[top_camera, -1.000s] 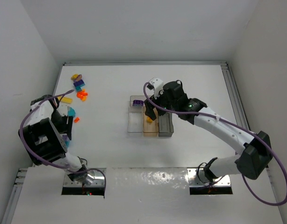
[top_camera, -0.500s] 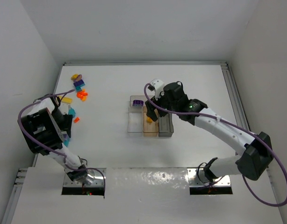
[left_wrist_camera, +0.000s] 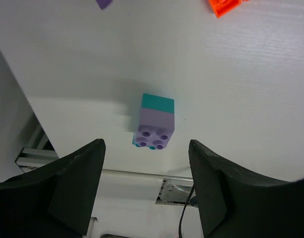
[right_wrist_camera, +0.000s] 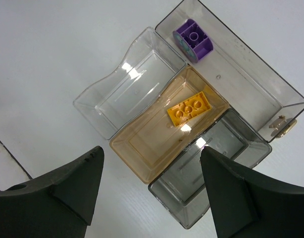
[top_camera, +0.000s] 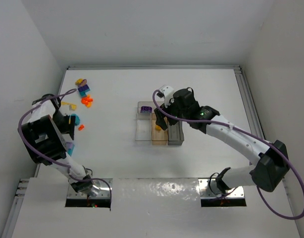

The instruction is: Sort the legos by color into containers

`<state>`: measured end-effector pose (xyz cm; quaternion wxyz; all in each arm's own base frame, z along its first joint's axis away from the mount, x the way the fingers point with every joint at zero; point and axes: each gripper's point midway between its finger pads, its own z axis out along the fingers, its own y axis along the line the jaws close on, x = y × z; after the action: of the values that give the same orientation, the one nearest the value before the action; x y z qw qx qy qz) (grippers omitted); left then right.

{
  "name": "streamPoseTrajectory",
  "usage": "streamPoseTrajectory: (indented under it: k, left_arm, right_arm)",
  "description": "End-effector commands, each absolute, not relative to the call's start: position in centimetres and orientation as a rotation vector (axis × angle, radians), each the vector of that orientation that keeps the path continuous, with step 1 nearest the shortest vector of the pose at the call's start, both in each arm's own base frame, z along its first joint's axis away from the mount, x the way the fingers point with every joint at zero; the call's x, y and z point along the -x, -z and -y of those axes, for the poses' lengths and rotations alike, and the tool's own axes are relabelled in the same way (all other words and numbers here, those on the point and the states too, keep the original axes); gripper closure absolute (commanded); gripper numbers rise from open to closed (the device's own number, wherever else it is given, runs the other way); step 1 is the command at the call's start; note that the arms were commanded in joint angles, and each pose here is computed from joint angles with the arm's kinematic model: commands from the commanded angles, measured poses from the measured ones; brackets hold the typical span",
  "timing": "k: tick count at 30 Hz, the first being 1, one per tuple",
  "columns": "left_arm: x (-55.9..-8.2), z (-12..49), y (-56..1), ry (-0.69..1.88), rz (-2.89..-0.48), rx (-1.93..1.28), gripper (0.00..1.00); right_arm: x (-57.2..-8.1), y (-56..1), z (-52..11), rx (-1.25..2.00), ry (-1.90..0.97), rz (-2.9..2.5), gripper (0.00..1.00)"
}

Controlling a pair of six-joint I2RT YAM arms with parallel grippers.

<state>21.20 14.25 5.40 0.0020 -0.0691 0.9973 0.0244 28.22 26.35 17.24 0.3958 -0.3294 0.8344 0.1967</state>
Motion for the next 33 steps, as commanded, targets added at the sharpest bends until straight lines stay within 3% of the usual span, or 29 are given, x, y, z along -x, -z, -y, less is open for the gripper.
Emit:
streamPoseTrajectory:
  k: [1, 13, 21, 25, 30, 33]
  left_arm:
    - [-22.4, -15.1, -7.3, -0.133, -3.064, 0.2, 0.33]
    - [-20.5, -13.9, -3.6, -0.027, -3.15, 0.233, 0.36]
    - [-19.7, -14.8, -2.6, -0.123, -3.183, 0.232, 0.52]
    - [-19.8, -14.6, -2.5, -0.106, -3.182, 0.232, 0.66]
    - [-20.7, -14.0, -3.2, -0.032, -3.148, 0.235, 0.98]
    - [-21.6, -12.7, -4.4, 0.103, -3.105, 0.221, 1.0]
  right_arm:
    - [-28.2, -18.3, -26.5, 0.826, -0.513, -2.079, 0.22]
    - [-27.8, -17.8, -25.7, 0.831, -0.48, -2.116, 0.23]
    - [-27.7, -17.7, -25.6, 0.835, -0.48, -2.114, 0.23]
    - [-27.6, -17.8, -25.5, 0.83, -0.479, -2.109, 0.23]
    - [-27.6, -18.0, -25.4, 0.83, -0.473, -2.101, 0.23]
    - [-27.5, -18.1, -25.5, 0.842, -0.482, -2.096, 0.23]
